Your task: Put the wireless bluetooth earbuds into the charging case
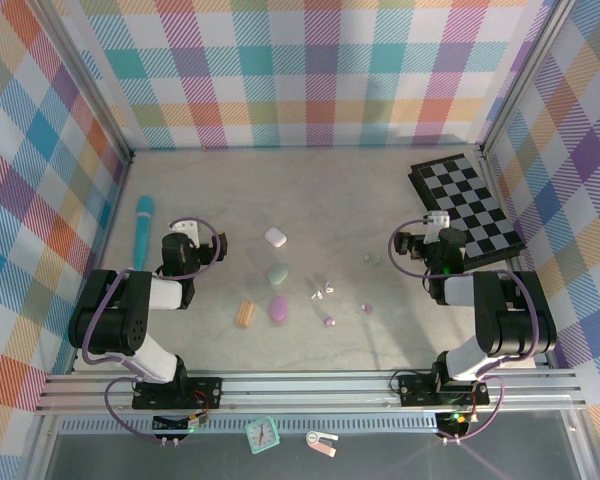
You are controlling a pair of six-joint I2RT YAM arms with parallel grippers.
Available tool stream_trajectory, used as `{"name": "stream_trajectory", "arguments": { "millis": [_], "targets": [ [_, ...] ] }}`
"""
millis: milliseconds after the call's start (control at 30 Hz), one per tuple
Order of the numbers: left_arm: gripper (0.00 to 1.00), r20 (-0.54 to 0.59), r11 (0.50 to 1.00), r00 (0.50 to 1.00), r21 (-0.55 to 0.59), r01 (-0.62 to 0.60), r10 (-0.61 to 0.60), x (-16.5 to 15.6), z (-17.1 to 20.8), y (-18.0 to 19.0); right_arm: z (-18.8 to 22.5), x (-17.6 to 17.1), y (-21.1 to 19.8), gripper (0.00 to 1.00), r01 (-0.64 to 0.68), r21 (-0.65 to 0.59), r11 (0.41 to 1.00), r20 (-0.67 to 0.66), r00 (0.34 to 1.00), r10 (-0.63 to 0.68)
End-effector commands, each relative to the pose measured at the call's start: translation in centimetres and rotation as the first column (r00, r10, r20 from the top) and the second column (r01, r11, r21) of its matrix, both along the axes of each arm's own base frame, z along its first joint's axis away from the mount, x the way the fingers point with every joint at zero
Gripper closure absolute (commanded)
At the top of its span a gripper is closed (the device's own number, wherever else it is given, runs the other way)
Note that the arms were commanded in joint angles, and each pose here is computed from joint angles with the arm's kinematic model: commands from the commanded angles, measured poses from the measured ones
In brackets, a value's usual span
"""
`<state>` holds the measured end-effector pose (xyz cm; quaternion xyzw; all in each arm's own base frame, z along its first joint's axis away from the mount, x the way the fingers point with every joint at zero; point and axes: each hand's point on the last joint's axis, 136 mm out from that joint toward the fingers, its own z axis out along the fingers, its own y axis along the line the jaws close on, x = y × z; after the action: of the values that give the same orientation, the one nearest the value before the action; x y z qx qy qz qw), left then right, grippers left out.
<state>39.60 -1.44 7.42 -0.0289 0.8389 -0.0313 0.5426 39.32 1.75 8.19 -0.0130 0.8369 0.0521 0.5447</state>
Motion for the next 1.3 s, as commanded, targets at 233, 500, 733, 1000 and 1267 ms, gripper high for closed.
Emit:
{"name": "stream_trajectory", "arguments": {
  "millis": [233,500,733,1000,1267],
  "targets": [
    [0.00,0.022,1.000,1.000,0.014,0.003,-0.003,0.5,0.7,-0.1,1.0,0.4,0.5,0.01,-0.020,0.013,1.000,0.036,0.999,0.019],
    [0.00,0.050,0.998,0.999,0.055,-0.009,0.006,-0.1,3.3,-0.4,3.5,-0.7,1.5,0.01,-0.082,0.019,0.996,-0.003,0.997,0.082],
    [0.00,0.084,0.994,0.992,0.074,0.084,-0.090,-1.6,8.8,-4.3,6.9,-3.8,6.6,0.01,-0.317,0.048,0.947,0.000,0.948,0.318],
    [0.00,0.045,0.976,0.980,-0.096,0.196,-0.193,-5.2,13.0,-8.8,9.8,-10.5,16.4,0.01,-0.696,-0.069,0.715,-0.015,0.717,0.697],
    [0.00,-0.160,0.963,0.976,-0.250,0.102,-0.145,-7.2,11.2,-8.1,8.4,-18.0,25.4,0.00,-0.961,-0.187,0.206,-0.172,0.238,0.956]
  ]
}}
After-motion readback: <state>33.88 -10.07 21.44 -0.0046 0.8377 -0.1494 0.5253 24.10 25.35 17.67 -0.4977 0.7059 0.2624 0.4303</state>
